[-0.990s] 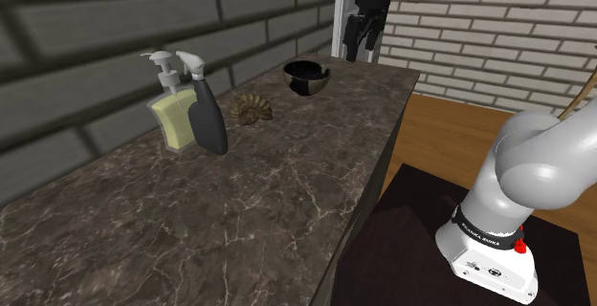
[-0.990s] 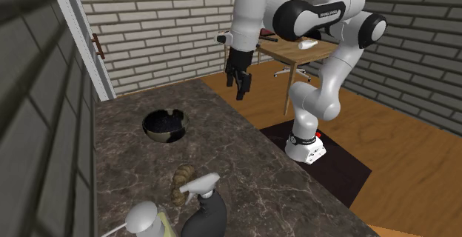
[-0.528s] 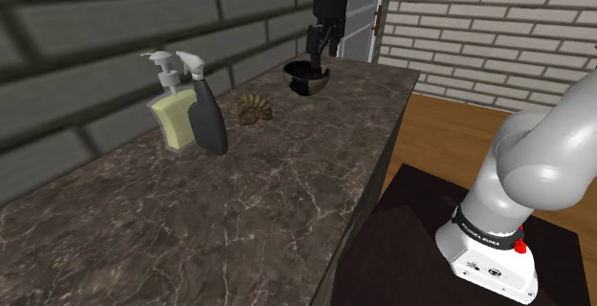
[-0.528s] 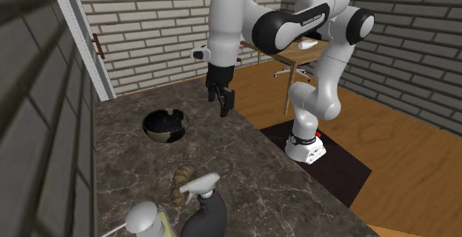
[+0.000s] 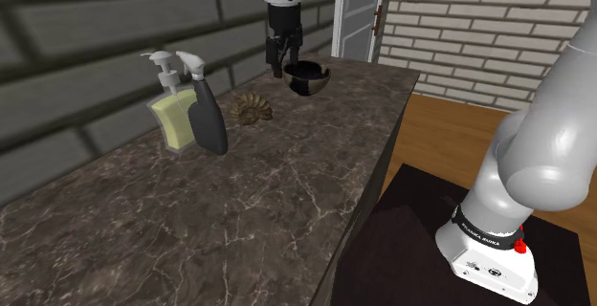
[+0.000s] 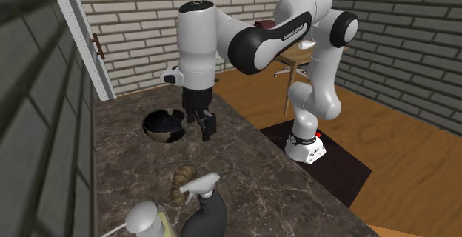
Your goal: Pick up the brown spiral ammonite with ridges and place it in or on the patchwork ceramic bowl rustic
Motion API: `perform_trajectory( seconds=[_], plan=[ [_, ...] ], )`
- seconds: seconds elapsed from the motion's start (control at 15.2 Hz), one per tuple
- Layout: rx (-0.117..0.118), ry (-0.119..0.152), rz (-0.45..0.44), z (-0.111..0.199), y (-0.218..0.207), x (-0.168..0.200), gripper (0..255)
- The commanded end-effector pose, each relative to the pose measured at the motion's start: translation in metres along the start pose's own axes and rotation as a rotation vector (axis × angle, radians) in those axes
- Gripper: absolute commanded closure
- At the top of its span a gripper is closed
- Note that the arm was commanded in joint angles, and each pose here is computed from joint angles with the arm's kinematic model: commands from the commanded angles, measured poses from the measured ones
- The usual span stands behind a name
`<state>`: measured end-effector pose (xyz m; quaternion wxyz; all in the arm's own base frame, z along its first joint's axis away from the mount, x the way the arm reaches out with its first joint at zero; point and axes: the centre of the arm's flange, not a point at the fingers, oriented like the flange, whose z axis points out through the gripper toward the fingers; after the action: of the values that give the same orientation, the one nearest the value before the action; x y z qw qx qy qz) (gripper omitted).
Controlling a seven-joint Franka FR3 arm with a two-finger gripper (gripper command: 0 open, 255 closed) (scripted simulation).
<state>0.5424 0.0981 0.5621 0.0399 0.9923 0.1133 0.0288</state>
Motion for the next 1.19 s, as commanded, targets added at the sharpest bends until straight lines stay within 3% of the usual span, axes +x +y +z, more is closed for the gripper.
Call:
perform_trajectory(
  seconds=[0.0,0.4,0.86,1.12],
  plan=[
    [0.003,-0.007,-0.035,0.009,-0.015,0.024,0],
    [0.008,-0.030,-0.139,0.032,-0.057,0.091,0],
    [0.008,-0.030,-0.139,0.069,-0.057,0.090,0],
    [0.008,-0.030,-0.139,0.072,-0.057,0.089,0]
  ],
)
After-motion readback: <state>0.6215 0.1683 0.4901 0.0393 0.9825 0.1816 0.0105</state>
